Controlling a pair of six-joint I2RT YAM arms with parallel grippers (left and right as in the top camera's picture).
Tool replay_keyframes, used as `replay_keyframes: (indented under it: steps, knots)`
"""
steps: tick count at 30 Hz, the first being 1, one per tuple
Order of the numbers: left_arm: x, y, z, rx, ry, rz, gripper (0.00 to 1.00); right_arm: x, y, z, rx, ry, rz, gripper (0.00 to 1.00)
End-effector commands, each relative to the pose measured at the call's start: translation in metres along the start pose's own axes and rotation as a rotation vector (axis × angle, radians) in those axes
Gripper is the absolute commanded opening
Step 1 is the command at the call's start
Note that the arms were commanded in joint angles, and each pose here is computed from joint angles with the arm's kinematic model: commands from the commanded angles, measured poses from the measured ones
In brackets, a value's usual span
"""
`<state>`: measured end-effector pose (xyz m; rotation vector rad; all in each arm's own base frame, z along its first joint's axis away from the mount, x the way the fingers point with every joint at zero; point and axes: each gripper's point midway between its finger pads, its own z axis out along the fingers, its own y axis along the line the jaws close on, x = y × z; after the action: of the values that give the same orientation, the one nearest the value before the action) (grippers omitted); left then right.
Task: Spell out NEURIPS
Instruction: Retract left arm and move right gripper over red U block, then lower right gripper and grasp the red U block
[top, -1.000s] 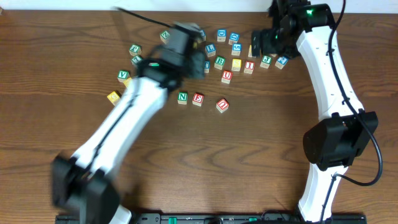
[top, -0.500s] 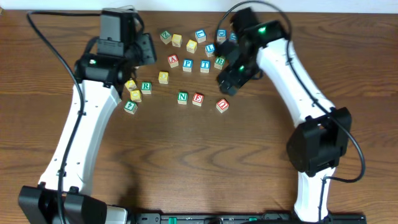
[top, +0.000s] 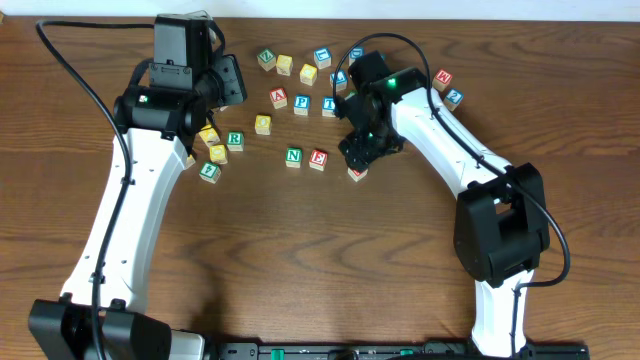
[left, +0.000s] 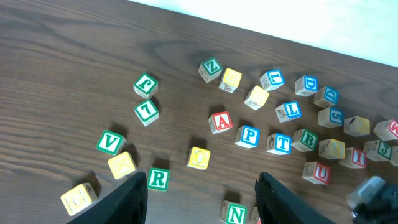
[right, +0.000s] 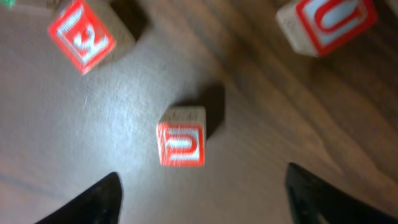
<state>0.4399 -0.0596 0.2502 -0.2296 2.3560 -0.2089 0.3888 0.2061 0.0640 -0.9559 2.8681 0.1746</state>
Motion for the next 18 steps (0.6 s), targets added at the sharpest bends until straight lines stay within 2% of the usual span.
replay_keyframes:
  steps: [1,10,18]
  knots:
    - [0.001,0.005,0.002,-0.019,0.004,0.002,0.55,-0.003,0.01,0.011,0.002,-0.007,0.019,0.72]
    - [-0.003,0.017,0.001,-0.087,-0.019,0.002,0.55,0.003,0.021,0.035,-0.001,-0.007,-0.002,0.64]
    - [-0.004,0.019,0.001,-0.097,-0.023,0.001,0.56,0.009,0.009,0.045,0.068,-0.004,0.056,0.57]
